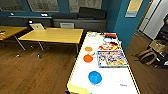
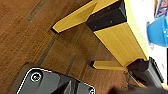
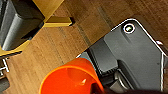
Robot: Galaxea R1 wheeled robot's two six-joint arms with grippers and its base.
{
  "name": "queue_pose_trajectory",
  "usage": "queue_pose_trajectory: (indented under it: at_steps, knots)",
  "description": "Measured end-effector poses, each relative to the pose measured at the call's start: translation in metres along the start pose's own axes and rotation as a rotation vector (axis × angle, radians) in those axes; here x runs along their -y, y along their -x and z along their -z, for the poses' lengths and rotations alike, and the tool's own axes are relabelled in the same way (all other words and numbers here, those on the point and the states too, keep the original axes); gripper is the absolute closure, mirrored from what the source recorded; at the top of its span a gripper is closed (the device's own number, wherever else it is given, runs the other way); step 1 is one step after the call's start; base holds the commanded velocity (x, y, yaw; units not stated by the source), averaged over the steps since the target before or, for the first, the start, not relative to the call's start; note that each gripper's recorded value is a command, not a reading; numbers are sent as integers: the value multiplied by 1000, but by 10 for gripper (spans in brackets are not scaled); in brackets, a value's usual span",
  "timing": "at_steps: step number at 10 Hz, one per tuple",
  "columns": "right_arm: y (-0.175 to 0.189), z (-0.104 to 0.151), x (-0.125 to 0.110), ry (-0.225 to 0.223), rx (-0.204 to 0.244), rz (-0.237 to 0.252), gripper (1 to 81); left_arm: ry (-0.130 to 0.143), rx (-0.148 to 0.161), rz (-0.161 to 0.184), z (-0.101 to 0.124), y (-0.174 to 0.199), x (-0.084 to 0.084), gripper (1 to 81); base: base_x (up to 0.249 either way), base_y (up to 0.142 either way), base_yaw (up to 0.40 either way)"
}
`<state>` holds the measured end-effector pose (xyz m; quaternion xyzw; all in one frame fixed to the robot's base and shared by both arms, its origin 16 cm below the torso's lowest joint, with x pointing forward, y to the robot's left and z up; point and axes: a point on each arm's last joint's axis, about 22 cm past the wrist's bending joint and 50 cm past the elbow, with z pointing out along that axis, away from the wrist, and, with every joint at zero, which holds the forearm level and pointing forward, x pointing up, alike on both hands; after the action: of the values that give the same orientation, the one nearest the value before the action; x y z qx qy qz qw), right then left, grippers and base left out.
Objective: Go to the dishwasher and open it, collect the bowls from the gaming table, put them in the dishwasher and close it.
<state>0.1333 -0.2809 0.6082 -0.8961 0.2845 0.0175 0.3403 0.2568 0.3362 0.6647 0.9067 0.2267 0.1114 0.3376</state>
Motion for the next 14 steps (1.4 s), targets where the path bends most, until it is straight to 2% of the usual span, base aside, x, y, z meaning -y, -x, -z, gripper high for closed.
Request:
queue_pose_trajectory:
  at_steps: [1, 2, 4, 5, 10, 12, 13, 14]
  knots:
    - [12, -8, -2, -5, 11, -4, 811, -5, -10, 37, 3, -21, -8, 10, 0, 0, 0]
    - [18, -14, -4, -6, 17, -3, 811, -3, -18, 46, 4, -41, -17, 10, 0, 0, 0]
    - [23, -21, -3, -16, 18, 5, 811, 6, -10, 30, 1, -73, -44, 10, 0, 0, 0]
    - [23, -22, -2, -18, 18, 6, 811, 3, -3, 9, 2, -90, -57, 10, 0, 0, 0]
    - [30, -33, 8, -41, 26, 3, 811, -49, 97, -17, -3, -144, -125, 10, 0, 0, 0]
    - [28, -34, 9, -39, 28, 5, 811, -55, 136, -35, -25, -152, -151, 10, 0, 0, 0]
    - [28, -34, 8, -38, 28, 6, 811, -70, 147, -43, -36, -158, -158, 10, 0, 0, 0]
    - [28, -34, 8, -38, 29, 5, 811, -77, 142, -49, -43, -170, -169, 10, 0, 0, 0]
